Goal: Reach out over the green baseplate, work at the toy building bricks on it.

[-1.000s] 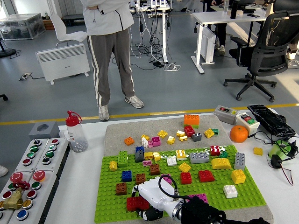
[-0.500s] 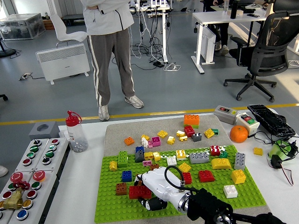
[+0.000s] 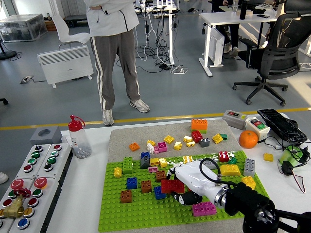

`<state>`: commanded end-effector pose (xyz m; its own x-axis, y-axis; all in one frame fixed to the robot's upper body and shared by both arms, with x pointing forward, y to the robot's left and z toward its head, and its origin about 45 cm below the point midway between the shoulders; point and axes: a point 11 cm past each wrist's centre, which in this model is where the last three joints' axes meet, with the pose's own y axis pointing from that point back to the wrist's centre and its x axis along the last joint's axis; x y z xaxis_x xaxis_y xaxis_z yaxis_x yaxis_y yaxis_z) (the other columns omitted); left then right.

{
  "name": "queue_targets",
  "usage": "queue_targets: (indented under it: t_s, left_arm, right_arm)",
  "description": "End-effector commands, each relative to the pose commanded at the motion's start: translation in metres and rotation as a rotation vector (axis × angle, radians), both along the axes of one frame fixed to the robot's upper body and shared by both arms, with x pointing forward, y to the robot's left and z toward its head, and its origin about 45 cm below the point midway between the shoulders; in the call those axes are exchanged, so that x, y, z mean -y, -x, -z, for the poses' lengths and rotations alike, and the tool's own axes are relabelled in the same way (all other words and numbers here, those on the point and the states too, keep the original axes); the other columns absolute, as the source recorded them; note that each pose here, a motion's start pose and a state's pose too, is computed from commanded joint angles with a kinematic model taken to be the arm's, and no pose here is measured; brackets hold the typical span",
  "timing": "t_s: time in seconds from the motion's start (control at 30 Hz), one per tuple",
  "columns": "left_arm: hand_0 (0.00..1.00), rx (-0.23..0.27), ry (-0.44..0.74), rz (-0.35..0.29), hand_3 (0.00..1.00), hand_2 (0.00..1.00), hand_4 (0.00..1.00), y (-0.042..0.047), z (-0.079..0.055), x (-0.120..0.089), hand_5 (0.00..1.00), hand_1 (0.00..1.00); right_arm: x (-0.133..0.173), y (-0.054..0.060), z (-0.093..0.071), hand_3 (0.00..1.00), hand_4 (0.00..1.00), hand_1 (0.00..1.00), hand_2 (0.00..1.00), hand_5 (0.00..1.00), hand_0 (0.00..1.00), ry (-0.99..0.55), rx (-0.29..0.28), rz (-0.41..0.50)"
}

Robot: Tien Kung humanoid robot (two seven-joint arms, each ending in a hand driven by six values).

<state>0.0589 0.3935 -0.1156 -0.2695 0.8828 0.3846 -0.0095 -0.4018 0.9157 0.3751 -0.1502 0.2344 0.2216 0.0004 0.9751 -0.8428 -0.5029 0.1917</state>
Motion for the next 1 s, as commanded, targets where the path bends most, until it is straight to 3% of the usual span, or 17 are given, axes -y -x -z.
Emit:
queue_targets:
  t_s: [0.37,1.0]
  left_arm:
    - [0.667,-0.002,0.005,0.0,0.444,0.56,0.241,0.0009,0.001,0.002,0.998,0.609]
    - [0.664,-0.008,0.01,0.003,0.447,0.562,0.239,0.0031,0.002,0.004,0.998,0.611]
  right_arm:
    - [0.054,0.01,0.007,0.544,0.51,0.465,0.513,0.131,0.413,0.043,-0.017,0.053]
    - [0.062,0.026,0.026,0.542,0.489,0.47,0.515,0.137,0.414,0.045,-0.073,0.032]
